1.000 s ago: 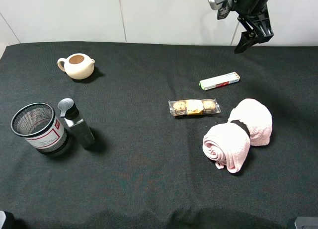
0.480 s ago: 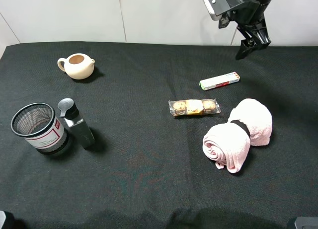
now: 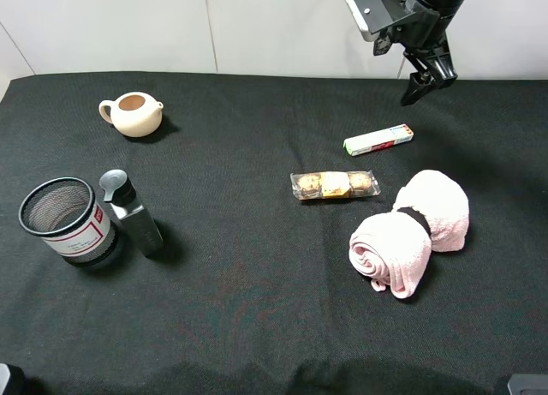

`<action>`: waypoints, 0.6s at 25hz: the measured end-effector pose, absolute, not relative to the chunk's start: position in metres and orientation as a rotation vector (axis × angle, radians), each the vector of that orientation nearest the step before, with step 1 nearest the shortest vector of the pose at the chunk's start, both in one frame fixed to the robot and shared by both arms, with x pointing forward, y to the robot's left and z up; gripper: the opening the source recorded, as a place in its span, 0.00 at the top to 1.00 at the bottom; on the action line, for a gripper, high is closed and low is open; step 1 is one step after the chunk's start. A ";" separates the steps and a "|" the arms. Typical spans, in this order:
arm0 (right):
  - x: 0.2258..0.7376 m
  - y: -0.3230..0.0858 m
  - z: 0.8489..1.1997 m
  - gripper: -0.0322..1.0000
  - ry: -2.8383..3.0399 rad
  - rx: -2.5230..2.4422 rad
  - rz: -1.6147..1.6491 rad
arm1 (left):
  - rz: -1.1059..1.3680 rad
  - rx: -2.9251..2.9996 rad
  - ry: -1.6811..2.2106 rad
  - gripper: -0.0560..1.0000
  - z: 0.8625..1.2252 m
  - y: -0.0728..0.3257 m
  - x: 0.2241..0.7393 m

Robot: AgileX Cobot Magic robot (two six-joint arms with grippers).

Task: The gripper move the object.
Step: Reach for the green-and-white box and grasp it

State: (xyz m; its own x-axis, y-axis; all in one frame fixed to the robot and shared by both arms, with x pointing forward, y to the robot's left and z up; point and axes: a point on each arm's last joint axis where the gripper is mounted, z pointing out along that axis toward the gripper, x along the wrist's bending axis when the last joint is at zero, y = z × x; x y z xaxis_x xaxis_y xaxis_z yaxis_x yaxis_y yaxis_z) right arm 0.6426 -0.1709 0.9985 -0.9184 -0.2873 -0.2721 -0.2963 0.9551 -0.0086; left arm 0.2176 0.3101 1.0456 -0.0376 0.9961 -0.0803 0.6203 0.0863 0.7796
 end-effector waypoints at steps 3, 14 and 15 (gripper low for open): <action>0.648 -0.169 0.989 0.30 2.862 -0.435 0.041 | 0.753 1.603 1.730 0.16 1.046 0.310 0.218; 0.654 -0.168 0.956 0.30 2.933 -0.456 0.022 | 0.753 1.603 1.730 0.16 1.046 0.310 0.218; 0.655 -0.168 0.953 0.30 2.941 -0.454 0.021 | 0.753 1.603 1.730 0.16 1.046 0.310 0.218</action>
State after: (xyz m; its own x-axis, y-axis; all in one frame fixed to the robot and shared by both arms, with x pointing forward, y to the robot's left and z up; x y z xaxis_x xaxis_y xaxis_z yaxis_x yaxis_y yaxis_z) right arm 0.6549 -0.1685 0.9528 -0.9401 -0.2981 -0.1657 -0.3004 0.9537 -0.0113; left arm 0.2176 0.3101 1.0456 -0.0376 0.9961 -0.0803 0.6203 0.0863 0.7796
